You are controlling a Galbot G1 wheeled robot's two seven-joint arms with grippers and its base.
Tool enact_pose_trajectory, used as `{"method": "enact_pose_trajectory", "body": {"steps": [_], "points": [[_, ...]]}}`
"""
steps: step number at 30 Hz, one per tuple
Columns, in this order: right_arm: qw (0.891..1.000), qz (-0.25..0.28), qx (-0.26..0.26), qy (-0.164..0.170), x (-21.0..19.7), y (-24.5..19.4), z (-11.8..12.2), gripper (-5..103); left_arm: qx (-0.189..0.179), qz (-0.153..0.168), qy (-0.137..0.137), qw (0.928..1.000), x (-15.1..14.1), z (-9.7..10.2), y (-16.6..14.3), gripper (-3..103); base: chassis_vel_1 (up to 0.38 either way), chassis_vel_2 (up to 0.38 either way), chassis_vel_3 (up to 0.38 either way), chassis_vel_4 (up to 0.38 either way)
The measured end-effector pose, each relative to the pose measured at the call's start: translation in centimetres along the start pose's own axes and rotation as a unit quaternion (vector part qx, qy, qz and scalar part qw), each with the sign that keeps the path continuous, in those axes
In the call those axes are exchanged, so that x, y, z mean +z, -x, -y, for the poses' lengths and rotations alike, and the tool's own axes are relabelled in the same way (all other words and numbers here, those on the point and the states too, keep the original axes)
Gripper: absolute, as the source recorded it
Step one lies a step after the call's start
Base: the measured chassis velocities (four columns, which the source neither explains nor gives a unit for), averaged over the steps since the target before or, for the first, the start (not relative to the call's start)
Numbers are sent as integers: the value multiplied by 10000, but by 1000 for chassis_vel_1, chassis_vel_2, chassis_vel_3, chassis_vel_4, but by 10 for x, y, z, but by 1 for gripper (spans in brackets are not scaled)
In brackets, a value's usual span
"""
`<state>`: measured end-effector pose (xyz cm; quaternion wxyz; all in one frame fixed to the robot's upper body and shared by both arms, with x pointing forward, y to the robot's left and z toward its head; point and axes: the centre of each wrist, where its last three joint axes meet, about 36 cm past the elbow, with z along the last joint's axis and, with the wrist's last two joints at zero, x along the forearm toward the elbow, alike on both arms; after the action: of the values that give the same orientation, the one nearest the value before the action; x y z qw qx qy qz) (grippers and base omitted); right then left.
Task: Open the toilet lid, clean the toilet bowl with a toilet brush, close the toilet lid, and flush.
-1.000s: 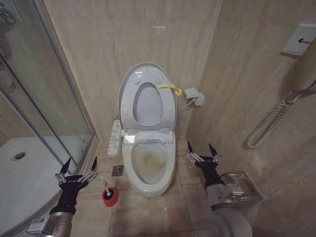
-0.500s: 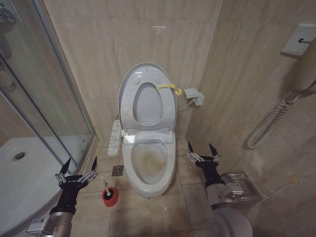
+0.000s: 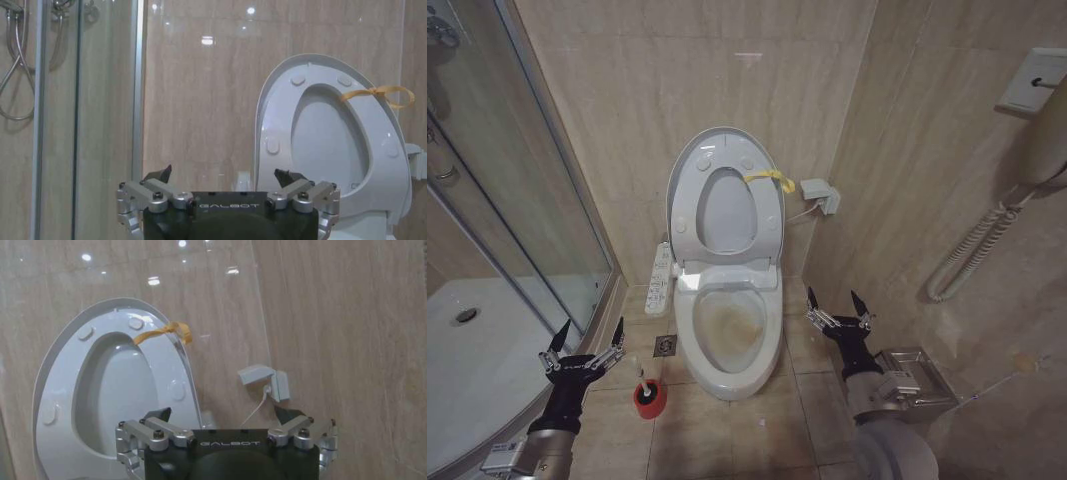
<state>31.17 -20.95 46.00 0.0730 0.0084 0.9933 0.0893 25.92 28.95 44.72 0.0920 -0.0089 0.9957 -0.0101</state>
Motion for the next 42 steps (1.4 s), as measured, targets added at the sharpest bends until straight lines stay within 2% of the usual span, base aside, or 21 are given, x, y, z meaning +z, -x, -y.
{"method": "enact_pose_trajectory", "body": {"steps": [25,42], "points": [[10000,0,2,4,0,0,0,100,0,0,0,10000,0,0,0,100,0,0,0,0],[10000,5,1,4,0,0,0,100,0,0,0,10000,0,0,0,100,-106,121,102,-116]]}}
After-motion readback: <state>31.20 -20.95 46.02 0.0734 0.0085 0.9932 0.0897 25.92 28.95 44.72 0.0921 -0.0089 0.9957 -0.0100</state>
